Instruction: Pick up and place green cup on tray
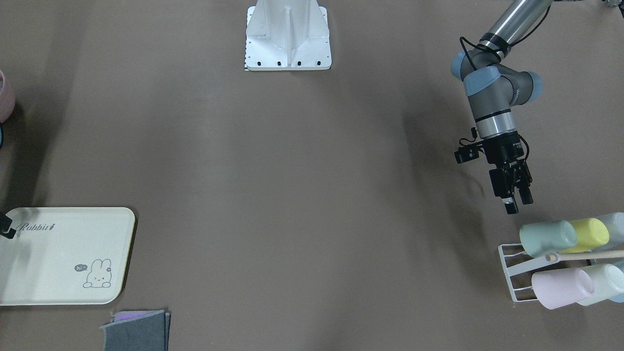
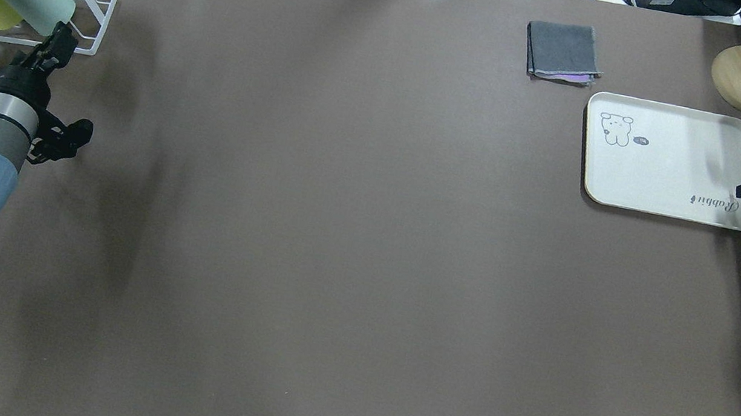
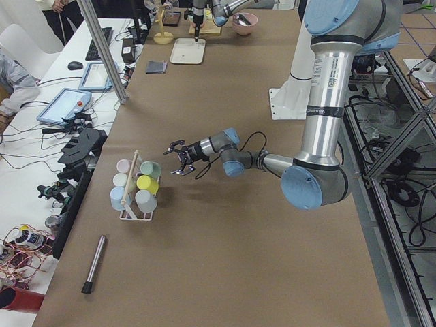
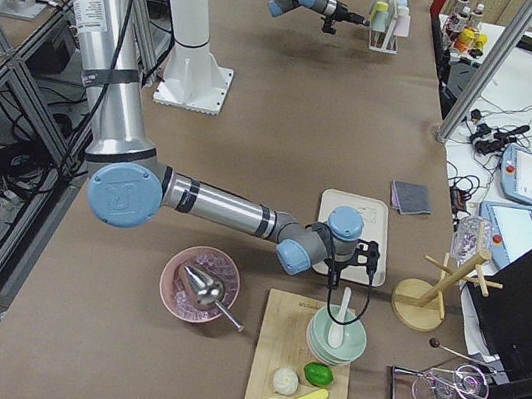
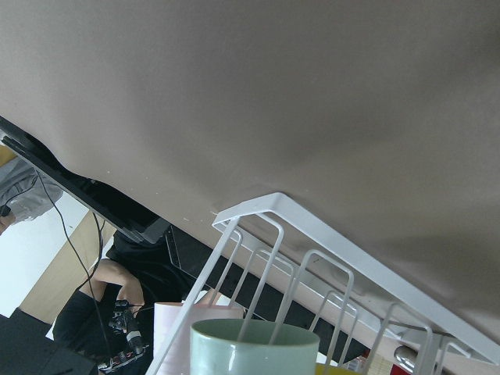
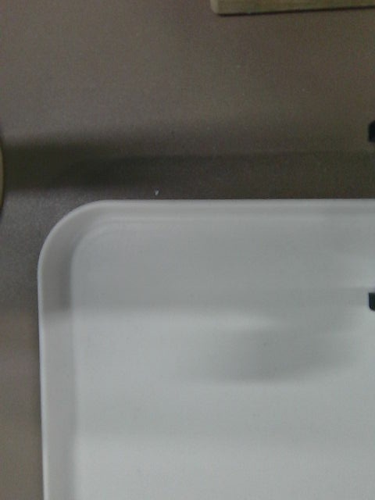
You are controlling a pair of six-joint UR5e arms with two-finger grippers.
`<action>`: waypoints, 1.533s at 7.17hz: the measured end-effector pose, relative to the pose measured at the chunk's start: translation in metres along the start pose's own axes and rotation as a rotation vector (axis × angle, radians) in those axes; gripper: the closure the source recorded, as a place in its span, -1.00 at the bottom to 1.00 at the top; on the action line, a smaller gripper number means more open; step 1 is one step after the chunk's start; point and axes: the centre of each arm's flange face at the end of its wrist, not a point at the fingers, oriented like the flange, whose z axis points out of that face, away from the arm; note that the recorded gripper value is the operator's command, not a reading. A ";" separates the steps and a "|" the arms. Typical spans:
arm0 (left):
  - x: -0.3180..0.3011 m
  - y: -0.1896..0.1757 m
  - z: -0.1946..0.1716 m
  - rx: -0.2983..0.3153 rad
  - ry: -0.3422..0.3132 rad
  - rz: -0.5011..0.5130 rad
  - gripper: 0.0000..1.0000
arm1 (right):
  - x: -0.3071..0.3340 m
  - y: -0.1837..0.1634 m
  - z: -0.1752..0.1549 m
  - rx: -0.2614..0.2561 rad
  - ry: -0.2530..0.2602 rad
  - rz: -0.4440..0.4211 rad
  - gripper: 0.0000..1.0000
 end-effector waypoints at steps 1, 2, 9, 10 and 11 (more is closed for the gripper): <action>-0.003 0.002 0.007 -0.010 0.003 0.008 -0.95 | 0.000 0.000 0.000 0.000 0.000 -0.001 0.22; -0.003 0.004 0.014 -0.019 0.009 0.013 -0.95 | 0.001 0.000 0.000 0.000 0.000 -0.002 0.28; -0.006 -0.002 0.045 -0.050 0.037 0.022 -0.95 | 0.007 0.007 0.002 -0.008 0.003 -0.003 1.00; -0.004 -0.003 0.050 -0.054 0.041 0.023 -0.95 | 0.007 0.007 0.002 -0.009 0.002 -0.003 1.00; -0.001 -0.004 0.054 -0.058 0.043 0.023 -0.95 | 0.006 0.006 0.001 -0.007 0.000 -0.004 1.00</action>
